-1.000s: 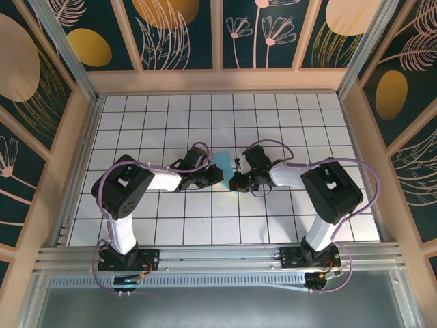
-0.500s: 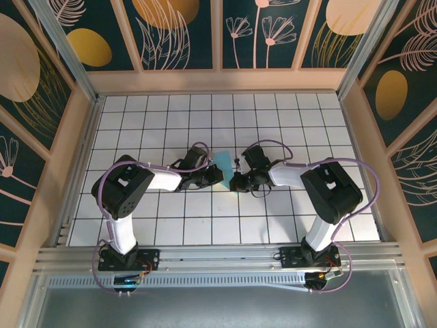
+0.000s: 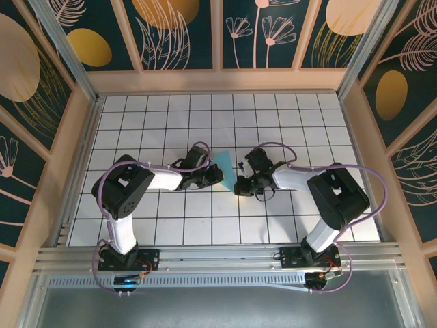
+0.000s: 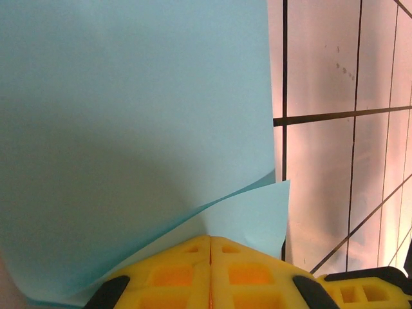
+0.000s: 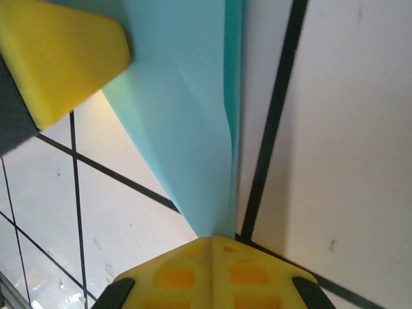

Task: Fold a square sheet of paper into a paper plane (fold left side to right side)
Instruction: Third fold the triangle at the center of the table.

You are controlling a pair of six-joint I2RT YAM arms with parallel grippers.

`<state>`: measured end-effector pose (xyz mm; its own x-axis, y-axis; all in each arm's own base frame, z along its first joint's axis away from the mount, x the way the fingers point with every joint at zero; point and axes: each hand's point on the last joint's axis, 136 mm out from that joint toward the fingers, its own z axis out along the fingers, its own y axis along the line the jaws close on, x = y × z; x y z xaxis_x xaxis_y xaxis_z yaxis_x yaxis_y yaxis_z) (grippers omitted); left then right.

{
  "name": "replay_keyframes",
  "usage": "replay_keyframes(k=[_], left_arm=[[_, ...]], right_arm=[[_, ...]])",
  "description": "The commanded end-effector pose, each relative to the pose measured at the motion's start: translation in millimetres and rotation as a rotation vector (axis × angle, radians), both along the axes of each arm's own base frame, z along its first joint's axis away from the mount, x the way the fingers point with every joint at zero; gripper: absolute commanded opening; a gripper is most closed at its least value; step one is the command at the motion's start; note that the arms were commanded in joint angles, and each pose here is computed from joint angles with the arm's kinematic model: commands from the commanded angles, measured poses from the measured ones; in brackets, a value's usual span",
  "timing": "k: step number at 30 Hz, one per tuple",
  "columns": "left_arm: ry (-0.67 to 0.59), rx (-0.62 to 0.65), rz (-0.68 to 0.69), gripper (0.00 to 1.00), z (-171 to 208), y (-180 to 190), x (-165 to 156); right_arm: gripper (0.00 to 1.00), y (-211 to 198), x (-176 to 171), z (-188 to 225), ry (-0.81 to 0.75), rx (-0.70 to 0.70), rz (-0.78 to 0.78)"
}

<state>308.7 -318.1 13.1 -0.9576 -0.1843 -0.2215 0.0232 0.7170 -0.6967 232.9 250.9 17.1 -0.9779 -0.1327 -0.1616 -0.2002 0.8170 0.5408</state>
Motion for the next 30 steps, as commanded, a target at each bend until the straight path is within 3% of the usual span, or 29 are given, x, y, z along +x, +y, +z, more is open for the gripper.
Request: replay_keyframes(k=[1, 8, 14, 21, 30], left_arm=[[0.118, 0.187, 0.032, 0.07, -53.4, 33.0, -21.0], [0.109, 0.166, 0.027, 0.07, -48.7, 28.4, -18.5], [0.109, 0.163, 0.027, 0.07, -47.6, 28.6, -19.0], [0.109, 0.163, 0.024, 0.07, -46.1, 28.0, -18.7], [0.076, 0.132, 0.027, 0.07, -35.0, 23.2, -12.9]], right_arm=[[0.00, -23.3, -19.0, -4.8, 0.050, -0.088, 0.003], [0.00, -8.5, 9.6, 53.4, -0.104, 0.075, -0.003], [0.00, 22.6, 25.0, 56.1, -0.117, 0.205, -0.015], [0.00, 31.7, 29.6, 26.1, -0.062, 0.162, -0.050], [0.00, 11.0, 21.0, -8.7, 0.011, 0.030, -0.098]])
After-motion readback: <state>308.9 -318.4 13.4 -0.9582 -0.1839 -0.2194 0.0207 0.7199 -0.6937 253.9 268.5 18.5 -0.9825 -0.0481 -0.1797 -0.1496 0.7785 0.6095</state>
